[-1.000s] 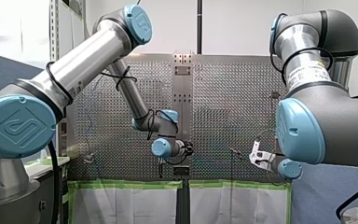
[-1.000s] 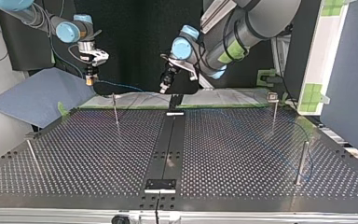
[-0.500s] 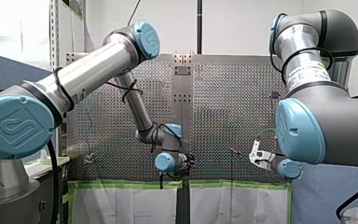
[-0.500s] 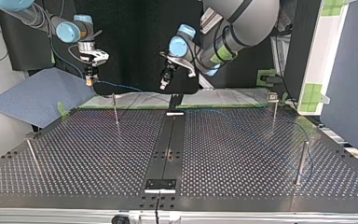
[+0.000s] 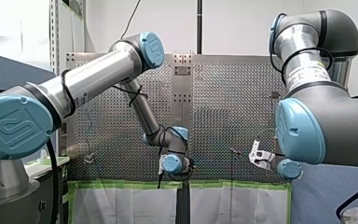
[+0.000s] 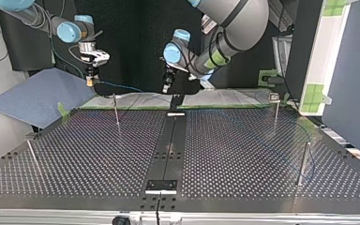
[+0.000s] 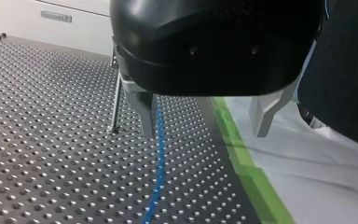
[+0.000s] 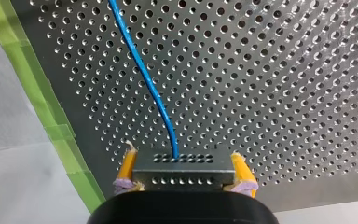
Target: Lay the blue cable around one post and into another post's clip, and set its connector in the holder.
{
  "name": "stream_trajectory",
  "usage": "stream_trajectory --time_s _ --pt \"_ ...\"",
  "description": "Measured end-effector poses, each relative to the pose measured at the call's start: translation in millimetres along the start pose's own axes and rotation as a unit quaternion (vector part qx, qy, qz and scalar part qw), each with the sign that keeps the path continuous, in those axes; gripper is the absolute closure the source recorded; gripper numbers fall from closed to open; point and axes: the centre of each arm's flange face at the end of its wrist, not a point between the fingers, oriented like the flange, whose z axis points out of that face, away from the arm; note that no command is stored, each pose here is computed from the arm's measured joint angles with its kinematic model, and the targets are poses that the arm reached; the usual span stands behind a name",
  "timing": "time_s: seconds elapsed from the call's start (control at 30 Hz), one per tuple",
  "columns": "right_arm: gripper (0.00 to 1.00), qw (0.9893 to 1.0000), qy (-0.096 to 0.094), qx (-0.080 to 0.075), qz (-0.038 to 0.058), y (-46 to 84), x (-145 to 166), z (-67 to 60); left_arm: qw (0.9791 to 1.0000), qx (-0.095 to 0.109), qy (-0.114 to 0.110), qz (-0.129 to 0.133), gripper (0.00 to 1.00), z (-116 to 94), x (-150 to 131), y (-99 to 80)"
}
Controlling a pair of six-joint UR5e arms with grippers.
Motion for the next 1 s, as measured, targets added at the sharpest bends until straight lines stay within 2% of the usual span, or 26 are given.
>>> stream_trajectory --time_s 0.17,0.37,0.53,0.77,1.0 --pt "1.0 1.0 0.001 0.001 0.0013 -0.3 0.1 0.2 1.0 -0.001 -0.002 0.005 0.0 -3.3 -24.3 -5.6" --pt "1.0 1.0 0.0 0.001 0.0019 -0.5 -0.2 0.1 0.9999 0.005 -0.007 -0.012 0.0 -2.4 -43.2 -9.9" --pt "1.0 1.0 0.0 0.001 0.002 -0.8 -0.6 -0.1 0.9995 0.012 -0.012 -0.028 0.0 -1.0 -40.6 -12.8" --pt "1.0 1.0 0.0 0.001 0.0027 -1.0 -0.4 0.1 0.9992 0.012 -0.003 -0.038 0.0 3.6 -17.3 -10.9" --pt "1.0 1.0 0.001 0.001 0.0024 -1.0 -0.4 0.1 0.9988 0.012 -0.011 -0.047 0.0 16.3 -25.7 -7.5"
